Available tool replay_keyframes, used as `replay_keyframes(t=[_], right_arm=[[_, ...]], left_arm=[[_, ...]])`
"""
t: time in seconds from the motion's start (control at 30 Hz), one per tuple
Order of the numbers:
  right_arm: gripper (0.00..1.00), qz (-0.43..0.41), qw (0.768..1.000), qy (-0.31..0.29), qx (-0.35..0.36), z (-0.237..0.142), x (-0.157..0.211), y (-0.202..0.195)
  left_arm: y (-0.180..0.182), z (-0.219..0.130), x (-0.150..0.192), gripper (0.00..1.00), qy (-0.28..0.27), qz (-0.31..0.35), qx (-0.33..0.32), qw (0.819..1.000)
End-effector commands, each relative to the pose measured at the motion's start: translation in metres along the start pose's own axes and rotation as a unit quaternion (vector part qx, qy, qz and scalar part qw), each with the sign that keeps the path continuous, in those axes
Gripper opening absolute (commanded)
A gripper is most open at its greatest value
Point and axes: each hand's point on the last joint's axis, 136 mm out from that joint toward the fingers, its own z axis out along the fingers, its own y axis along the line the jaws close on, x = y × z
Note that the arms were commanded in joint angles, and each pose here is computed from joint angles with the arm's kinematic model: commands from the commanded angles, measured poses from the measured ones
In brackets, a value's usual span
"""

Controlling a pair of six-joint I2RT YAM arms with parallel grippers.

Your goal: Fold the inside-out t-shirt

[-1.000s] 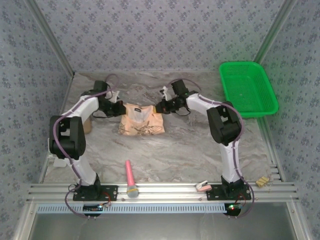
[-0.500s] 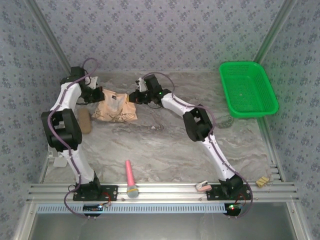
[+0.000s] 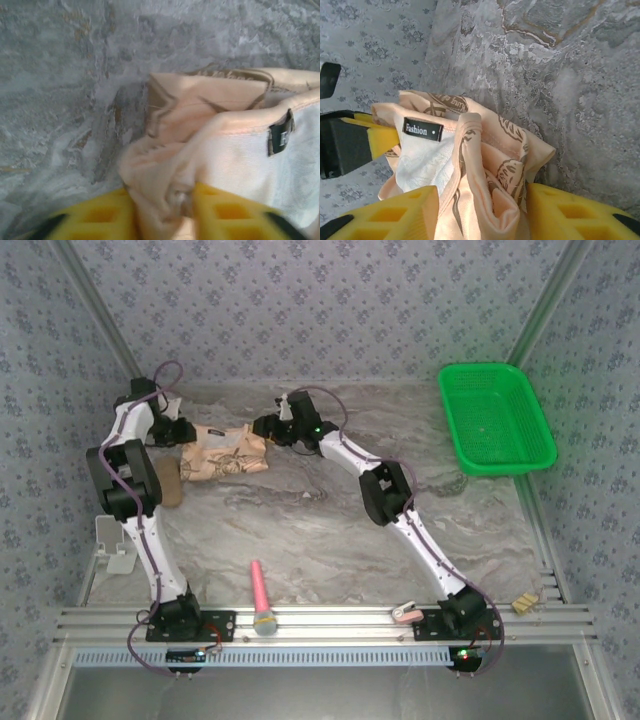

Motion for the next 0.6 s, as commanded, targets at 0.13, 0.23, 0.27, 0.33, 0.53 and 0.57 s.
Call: replay_keyframes(t=[0.13,0.23,0.27,0.33,0.53,0.57], right_arm=[[0.69,-0.101,0.993,-0.057,0.021,-0.076,-0.047,0.082],[0.99,-0.157,0.982,-0.081,0.06,-0.127,-0.055,0.104],[1.0,-0.177,0.976,-0.098,0.083,-0.145,-0.055,0.106],[1.0,-0.215,0.957,-0.139,0.132,-0.188,-0.056,0.117],[1.0,-0.289,0.889,-0.186,0.301,-0.305,-0.035,0.109],[1.0,-0.286,0.875,-0.199,0.337,-0.324,-0.029,0.099]], left_arm=[[-0.028,-0.099,-0.061,0.5,-0.144,0.026,-0.007,0.989],[-0.043,-0.156,-0.067,0.53,-0.198,0.02,-0.022,0.98],[-0.049,-0.176,-0.065,0.55,-0.216,0.023,-0.031,0.976],[-0.056,-0.206,-0.057,0.99,-0.246,0.028,-0.058,0.967],[-0.073,-0.24,-0.005,1.0,-0.319,0.037,-0.131,0.938],[-0.078,-0.236,0.005,1.0,-0.326,0.038,-0.122,0.937]])
